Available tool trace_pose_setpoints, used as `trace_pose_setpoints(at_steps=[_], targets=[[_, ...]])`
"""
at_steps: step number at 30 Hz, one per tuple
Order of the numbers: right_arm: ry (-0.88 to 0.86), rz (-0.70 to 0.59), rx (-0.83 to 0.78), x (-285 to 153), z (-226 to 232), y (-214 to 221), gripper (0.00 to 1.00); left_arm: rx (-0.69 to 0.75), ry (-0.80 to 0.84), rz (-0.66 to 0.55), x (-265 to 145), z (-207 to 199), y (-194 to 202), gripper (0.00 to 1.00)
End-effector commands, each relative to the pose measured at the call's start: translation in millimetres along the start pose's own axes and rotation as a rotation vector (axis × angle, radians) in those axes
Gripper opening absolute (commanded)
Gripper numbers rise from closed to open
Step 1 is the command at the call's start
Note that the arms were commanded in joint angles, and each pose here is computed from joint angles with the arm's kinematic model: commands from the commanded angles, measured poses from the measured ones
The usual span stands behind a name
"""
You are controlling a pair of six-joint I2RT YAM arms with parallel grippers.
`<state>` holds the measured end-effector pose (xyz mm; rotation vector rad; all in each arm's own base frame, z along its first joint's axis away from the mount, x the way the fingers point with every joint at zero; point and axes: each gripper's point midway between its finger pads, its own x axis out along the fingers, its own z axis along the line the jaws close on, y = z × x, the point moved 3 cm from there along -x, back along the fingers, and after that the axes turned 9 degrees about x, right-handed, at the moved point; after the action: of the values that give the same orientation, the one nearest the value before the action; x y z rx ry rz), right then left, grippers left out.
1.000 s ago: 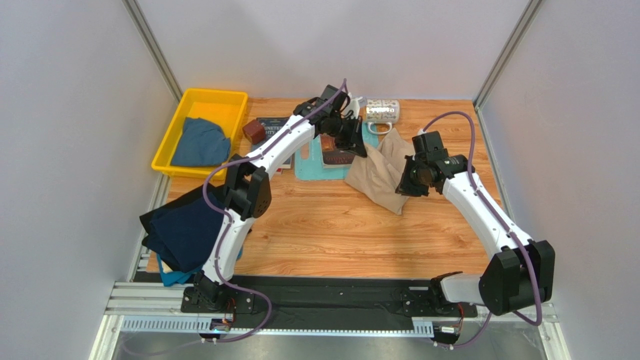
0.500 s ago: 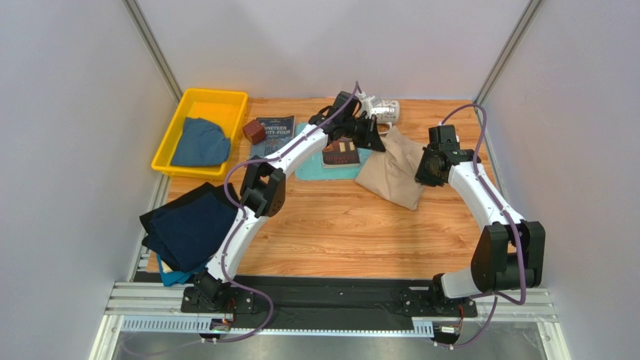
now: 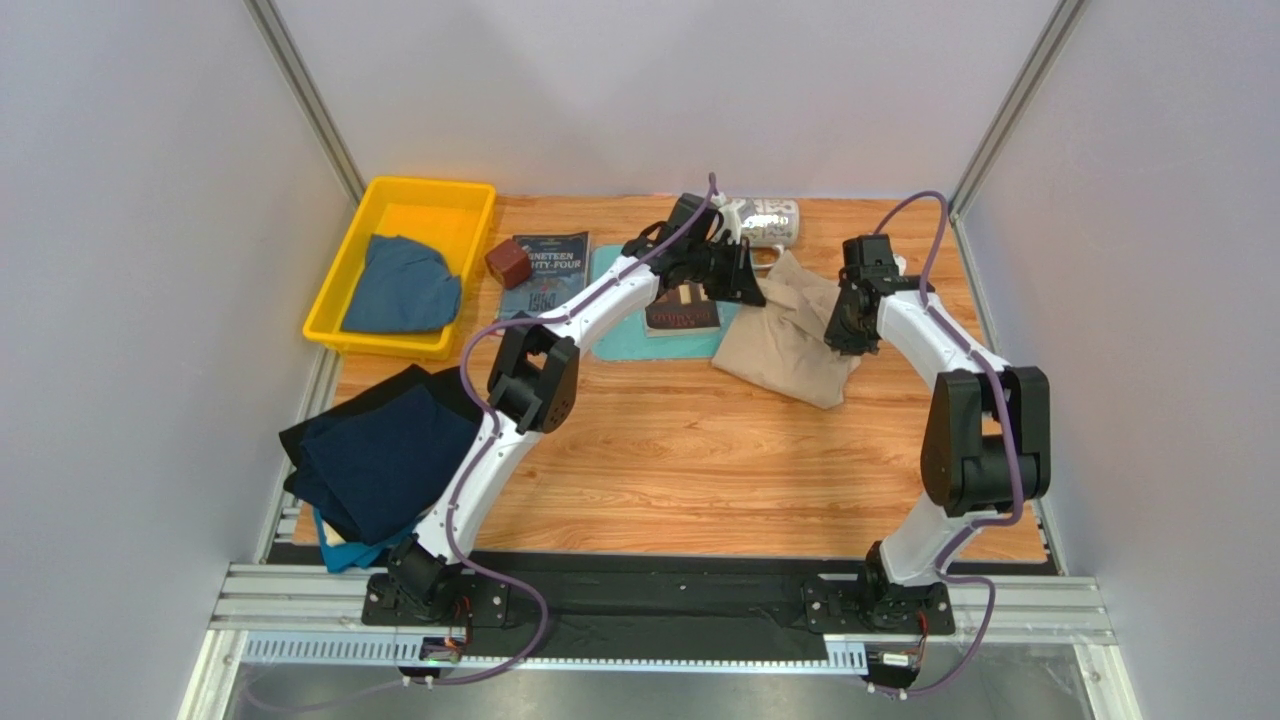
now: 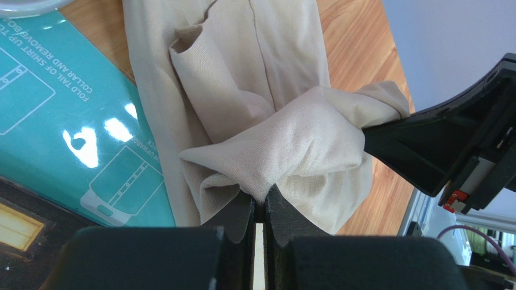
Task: Fold and stack the t-shirts
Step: Fold the tshirt
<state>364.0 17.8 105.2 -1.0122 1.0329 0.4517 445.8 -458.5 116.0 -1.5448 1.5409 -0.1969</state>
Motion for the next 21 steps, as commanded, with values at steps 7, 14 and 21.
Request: trace_pose_setpoints(at_steps=[7,14,21], targets=[[0.014,-0.170,0.082,9,19,-57,0.08,-0.005,0.044,-0.039,11,5,-6,0.43],[0.057,-0.215,0.112,7,16,-70,0.27,-0.053,0.053,-0.046,-3,16,-11,0.56],[0.084,-0.268,0.128,-13,9,-94,0.36,-0.080,0.031,-0.048,-44,15,-18,0.58]])
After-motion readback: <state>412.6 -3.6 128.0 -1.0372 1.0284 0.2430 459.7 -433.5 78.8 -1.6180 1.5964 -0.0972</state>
